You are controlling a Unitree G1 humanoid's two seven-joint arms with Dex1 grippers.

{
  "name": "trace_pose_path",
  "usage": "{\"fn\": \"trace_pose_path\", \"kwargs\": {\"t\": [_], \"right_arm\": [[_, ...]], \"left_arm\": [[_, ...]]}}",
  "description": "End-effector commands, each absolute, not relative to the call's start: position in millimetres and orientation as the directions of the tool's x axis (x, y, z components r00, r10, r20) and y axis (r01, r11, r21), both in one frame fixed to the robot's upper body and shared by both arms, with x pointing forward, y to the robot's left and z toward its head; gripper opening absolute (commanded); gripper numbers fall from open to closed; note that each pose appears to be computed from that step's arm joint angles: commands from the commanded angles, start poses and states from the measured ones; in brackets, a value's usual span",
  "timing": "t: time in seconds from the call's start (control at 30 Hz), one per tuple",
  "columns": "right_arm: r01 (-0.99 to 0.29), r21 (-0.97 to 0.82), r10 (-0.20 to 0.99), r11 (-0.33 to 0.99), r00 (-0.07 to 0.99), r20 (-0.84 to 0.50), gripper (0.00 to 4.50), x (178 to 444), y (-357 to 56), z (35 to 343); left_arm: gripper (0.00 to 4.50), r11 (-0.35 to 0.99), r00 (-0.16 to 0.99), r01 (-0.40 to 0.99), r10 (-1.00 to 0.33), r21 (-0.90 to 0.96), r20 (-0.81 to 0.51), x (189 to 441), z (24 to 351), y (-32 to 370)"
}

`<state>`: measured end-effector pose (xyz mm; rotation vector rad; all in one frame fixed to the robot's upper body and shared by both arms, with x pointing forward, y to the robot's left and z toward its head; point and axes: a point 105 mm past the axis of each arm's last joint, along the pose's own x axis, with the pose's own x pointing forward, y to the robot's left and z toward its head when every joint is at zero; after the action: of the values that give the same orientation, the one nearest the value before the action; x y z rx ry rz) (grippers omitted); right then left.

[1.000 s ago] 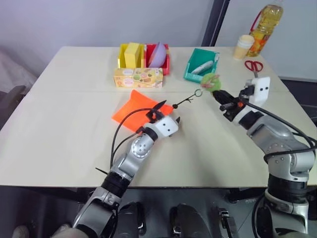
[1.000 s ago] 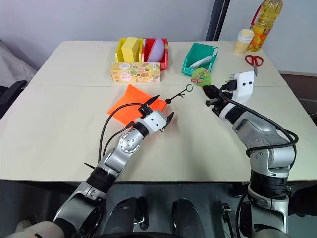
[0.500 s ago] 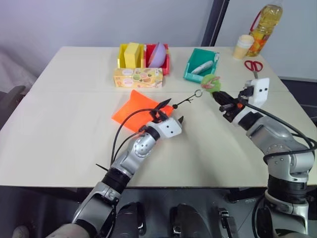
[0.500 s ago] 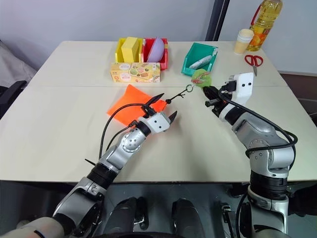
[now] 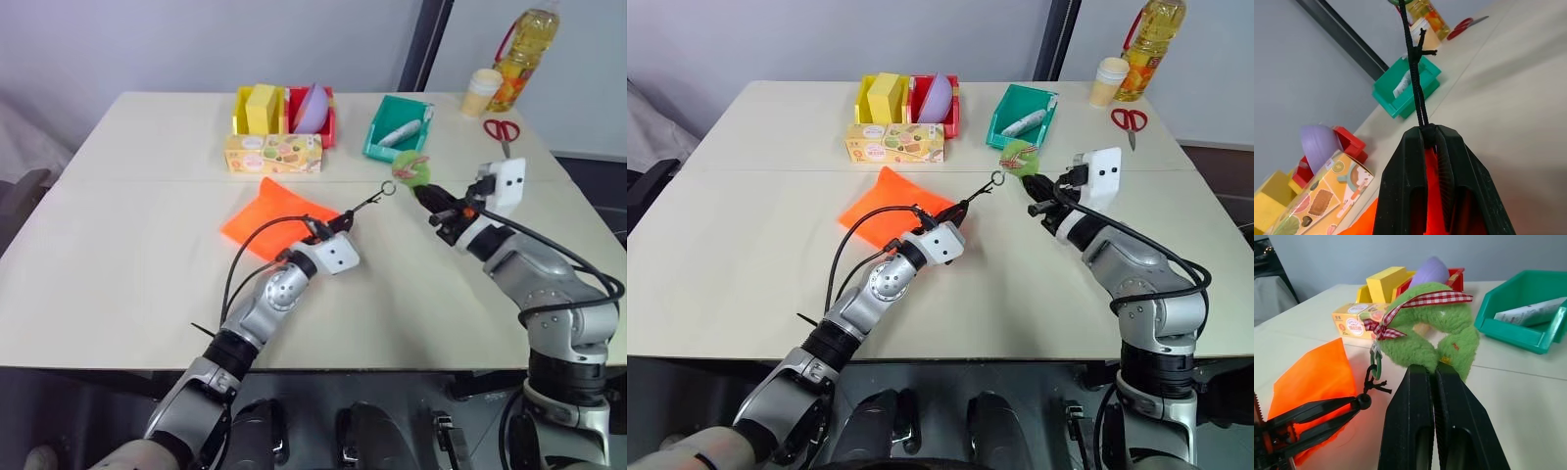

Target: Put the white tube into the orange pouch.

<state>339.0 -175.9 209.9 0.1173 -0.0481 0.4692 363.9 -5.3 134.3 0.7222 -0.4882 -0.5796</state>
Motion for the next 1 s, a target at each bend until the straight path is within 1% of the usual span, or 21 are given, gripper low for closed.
{"fn": "trace_pose_path", "kwargs": {"t": [0.03, 0.2, 0.27, 0.3, 0.33, 0.4, 0.5, 0.57, 0.63, 0.77, 0.83, 0.93, 1.0], "right_arm": [[-0.476, 0.058, 0.466, 0.877, 0.875, 0.135, 0.0, 332.7, -171.3, 226.8], [-0.479, 0.057, 0.469, 0.876, 0.873, 0.133, 0.0, 332.0, -170.8, 226.6], [-0.481, 0.058, 0.471, 0.875, 0.873, 0.131, 0.0, 331.6, -170.5, 226.0], [-0.481, 0.058, 0.471, 0.875, 0.872, 0.13, 0.0, 331.5, -170.3, 225.7], [-0.482, 0.058, 0.472, 0.874, 0.872, 0.129, 0.0, 331.5, -170.2, 225.5], [-0.482, 0.059, 0.473, 0.874, 0.872, 0.128, 0.0, 331.4, -169.9, 225.2], [-0.484, 0.055, 0.475, 0.873, 0.871, 0.129, 0.0, 330.8, -169.2, 225.7], [-0.485, 0.046, 0.477, 0.873, 0.87, 0.126, 0.0, 330.6, -168.6, 225.4], [-0.486, 0.042, 0.478, 0.873, 0.87, 0.124, 0.0, 330.4, -167.8, 224.8], [-0.488, 0.038, 0.481, 0.872, 0.868, 0.122, 0.0, 330.5, -166.0, 223.8], [-0.489, 0.037, 0.482, 0.871, 0.868, 0.122, 0.0, 331.3, -165.1, 223.9], [-0.493, 0.035, 0.486, 0.869, 0.865, 0.125, 0.0, 331.8, -162.9, 224.1], [-0.496, 0.033, 0.489, 0.868, 0.864, 0.125, 0.0, 332.2, -161.3, 224.0]], "left_arm": [[0.02, 0.628, 0.722, 0.284, -0.637, 0.724, 0.269, 362.9, 148.9, -8.5], [0.02, 0.642, 0.722, 0.281, -0.631, 0.714, 0.283, 361.7, 150.7, -4.8], [0.89, 0.651, 0.72, 0.291, -0.632, 0.701, 0.289, 360.1, 151.1, -3.0], [1.22, 0.653, 0.717, 0.294, -0.633, 0.698, 0.29, 359.2, 151.4, -2.4], [1.68, 0.654, 0.713, 0.299, -0.637, 0.695, 0.292, 358.2, 151.8, -2.1], [2.75, 0.66, 0.704, 0.322, -0.646, 0.679, 0.293, 355.7, 152.6, -1.1], [2.75, 0.691, 0.673, 0.435, -0.676, 0.578, 0.301, 350.3, 158.9, 4.6], [2.75, 0.708, 0.68, 0.475, -0.672, 0.524, 0.292, 354.3, 162.3, 12.6], [2.75, 0.728, 0.685, 0.538, -0.672, 0.425, 0.283, 362.3, 167.3, 22.5], [2.75, 0.743, 0.692, 0.616, -0.669, 0.26, 0.273, 381.3, 178.7, 40.9], [2.75, 0.713, 0.668, 0.676, -0.7, 0.186, 0.254, 386.9, 181.1, 43.8], [2.75, 0.58, 0.556, 0.802, -0.813, 0.146, 0.176, 384.8, 174.5, 38.7], [2.75, 0.511, 0.496, 0.848, -0.859, 0.138, 0.128, 385.1, 169.6, 37.9]]}}
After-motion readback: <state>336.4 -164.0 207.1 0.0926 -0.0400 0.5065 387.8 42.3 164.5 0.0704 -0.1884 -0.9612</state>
